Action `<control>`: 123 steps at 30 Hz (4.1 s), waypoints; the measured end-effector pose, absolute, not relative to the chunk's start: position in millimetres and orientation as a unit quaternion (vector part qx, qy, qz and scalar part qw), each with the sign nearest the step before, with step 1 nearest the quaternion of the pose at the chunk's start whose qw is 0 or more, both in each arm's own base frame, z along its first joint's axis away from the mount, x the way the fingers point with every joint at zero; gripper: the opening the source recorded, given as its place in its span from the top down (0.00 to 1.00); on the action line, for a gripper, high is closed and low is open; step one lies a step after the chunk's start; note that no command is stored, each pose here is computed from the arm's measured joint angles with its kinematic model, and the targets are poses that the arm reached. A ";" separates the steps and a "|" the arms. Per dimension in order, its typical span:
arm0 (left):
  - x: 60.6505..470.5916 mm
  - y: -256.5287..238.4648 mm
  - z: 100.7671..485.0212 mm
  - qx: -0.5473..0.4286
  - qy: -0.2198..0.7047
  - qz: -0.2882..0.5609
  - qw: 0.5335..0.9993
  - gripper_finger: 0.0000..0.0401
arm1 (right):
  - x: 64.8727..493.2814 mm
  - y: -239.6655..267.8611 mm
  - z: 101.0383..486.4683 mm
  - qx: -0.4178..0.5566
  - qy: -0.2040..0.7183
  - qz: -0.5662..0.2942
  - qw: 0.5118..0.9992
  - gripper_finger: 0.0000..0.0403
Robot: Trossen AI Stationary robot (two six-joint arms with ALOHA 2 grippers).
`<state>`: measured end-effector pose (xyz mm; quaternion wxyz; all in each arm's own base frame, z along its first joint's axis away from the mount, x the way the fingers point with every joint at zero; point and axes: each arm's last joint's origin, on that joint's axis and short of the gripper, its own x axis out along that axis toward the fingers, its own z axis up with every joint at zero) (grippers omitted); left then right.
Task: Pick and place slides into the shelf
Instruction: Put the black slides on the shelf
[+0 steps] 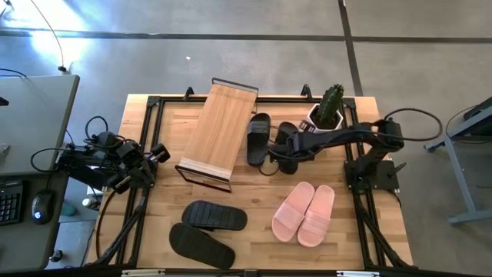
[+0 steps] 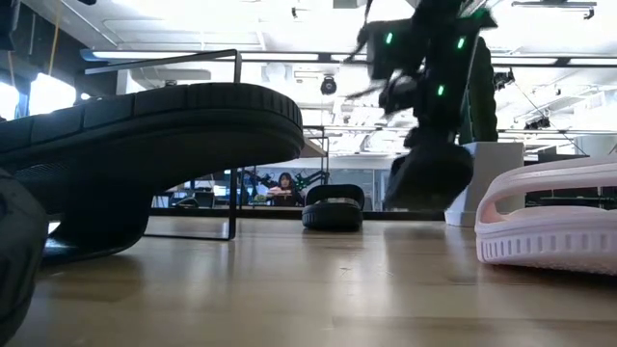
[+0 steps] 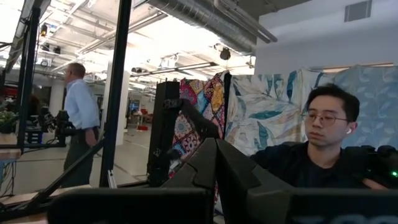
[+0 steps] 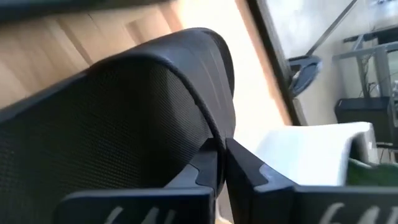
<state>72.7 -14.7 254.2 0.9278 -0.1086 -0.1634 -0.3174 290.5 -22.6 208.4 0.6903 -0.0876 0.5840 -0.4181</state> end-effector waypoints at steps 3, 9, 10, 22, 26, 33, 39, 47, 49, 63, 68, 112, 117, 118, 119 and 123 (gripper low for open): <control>72.9 -14.5 254.1 -0.110 -0.163 -0.314 0.929 1.00 | 287.9 -8.3 233.2 -0.095 0.568 -0.413 0.706 1.00; 74.5 -13.5 252.3 -0.119 -0.157 -0.294 0.935 1.00 | 282.0 22.0 297.1 -0.104 0.520 -0.400 0.748 1.00; 74.6 -13.4 252.1 -0.120 -0.156 -0.292 0.936 1.00 | 280.9 27.0 308.6 -0.109 0.510 -0.399 0.754 1.00; 75.3 -13.1 250.9 -0.123 -0.150 -0.287 0.938 1.00 | 265.5 88.7 424.2 -0.280 0.363 -0.302 0.836 1.00; 75.3 -13.1 250.9 -0.124 -0.150 -0.287 0.938 1.00 | 269.2 100.6 450.5 -0.350 0.309 -0.284 0.838 1.00; 75.6 -12.5 251.1 -0.127 -0.154 -0.275 0.941 1.00 | 293.8 85.8 470.5 -0.482 0.295 -0.210 0.798 1.00; 75.7 -12.5 250.8 -0.127 -0.152 -0.275 0.941 1.00 | 321.2 57.1 471.3 -0.531 0.251 -0.102 0.803 1.00; 76.0 -12.5 250.2 -0.129 -0.149 -0.275 0.941 1.00 | 361.0 12.8 448.9 -0.565 0.249 -0.029 0.786 1.00; 76.1 -12.5 250.1 -0.129 -0.148 -0.275 0.941 1.00 | 369.5 -2.4 441.0 -0.558 0.245 0.002 0.793 1.00; 78.3 -12.1 245.1 -0.089 -0.136 -0.257 0.953 1.00 | 415.4 -132.1 382.3 -0.564 0.245 0.036 0.788 1.00; 79.7 -11.2 242.3 -0.086 -0.126 -0.239 0.959 1.00 | 436.2 -154.7 353.4 -0.570 0.258 0.014 0.780 1.00; 83.4 -8.7 233.0 -0.108 -0.082 -0.189 0.973 1.00 | 449.7 -161.5 303.8 -0.538 0.329 0.075 0.772 1.00; 83.5 -8.6 233.0 -0.108 -0.082 -0.188 0.973 1.00 | 449.7 -160.4 303.4 -0.529 0.315 0.092 0.782 0.99; 83.4 -8.6 233.0 -0.108 -0.082 -0.188 0.973 1.00 | 449.7 -160.1 303.4 -0.523 0.313 0.094 0.787 0.97; 83.4 -8.6 233.0 -0.108 -0.082 -0.188 0.973 1.00 | 449.8 -159.8 303.4 -0.518 0.311 0.096 0.791 0.95; 83.4 -8.6 233.0 -0.108 -0.082 -0.188 0.973 1.00 | 449.4 -160.5 303.3 -0.509 0.312 0.093 0.797 0.85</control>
